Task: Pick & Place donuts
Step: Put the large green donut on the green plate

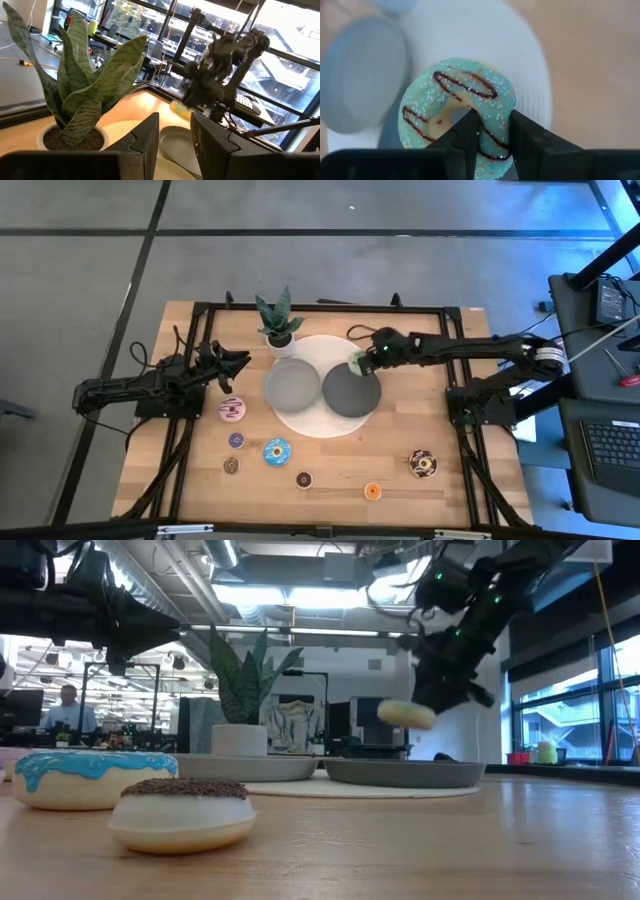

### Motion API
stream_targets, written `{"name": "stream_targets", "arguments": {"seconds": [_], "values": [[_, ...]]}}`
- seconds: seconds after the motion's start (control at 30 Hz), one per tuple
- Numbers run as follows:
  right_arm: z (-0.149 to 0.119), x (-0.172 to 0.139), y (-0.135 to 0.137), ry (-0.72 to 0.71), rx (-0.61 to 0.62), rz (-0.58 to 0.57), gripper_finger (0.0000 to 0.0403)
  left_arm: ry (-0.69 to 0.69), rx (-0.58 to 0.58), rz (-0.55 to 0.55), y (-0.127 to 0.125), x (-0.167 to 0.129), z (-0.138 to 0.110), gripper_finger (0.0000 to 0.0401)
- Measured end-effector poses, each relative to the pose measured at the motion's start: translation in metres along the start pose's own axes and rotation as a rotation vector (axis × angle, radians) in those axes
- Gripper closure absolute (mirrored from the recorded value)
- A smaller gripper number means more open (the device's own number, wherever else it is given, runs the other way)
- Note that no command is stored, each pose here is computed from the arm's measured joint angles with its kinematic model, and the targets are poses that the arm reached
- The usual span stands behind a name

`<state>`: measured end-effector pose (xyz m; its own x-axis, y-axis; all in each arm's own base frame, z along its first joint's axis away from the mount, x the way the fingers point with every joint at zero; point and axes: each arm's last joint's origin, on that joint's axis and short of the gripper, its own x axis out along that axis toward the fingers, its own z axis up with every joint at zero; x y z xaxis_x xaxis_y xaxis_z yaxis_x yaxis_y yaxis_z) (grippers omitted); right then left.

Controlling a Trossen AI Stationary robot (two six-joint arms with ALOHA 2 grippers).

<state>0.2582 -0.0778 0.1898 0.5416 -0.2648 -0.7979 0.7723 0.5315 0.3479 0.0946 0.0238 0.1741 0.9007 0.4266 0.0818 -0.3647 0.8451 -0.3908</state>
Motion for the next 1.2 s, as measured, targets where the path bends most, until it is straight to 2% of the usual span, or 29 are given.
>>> {"name": "stream_targets", "arguments": {"seconds": [0.13,0.3,0.63,1.0,1.2], "values": [[-0.012,0.021,0.006,0.047,-0.030,-0.012,0.0305,0.000,0.000,-0.001,0.000,0.000,0.000,0.0295],[-0.018,0.037,0.008,0.070,0.002,-0.026,0.0305,0.000,0.000,0.000,0.000,0.000,0.000,0.0296],[-0.022,0.045,0.007,0.099,-0.024,-0.030,0.0302,0.000,0.000,0.000,0.000,0.000,0.000,0.0294],[-0.021,0.045,0.007,0.108,-0.025,-0.026,0.0217,-0.005,-0.003,-0.002,0.000,0.000,0.001,0.0292],[-0.007,0.038,0.017,0.105,-0.031,-0.030,0.0192,0.004,-0.013,-0.030,-0.001,0.000,0.001,0.0295]]}}
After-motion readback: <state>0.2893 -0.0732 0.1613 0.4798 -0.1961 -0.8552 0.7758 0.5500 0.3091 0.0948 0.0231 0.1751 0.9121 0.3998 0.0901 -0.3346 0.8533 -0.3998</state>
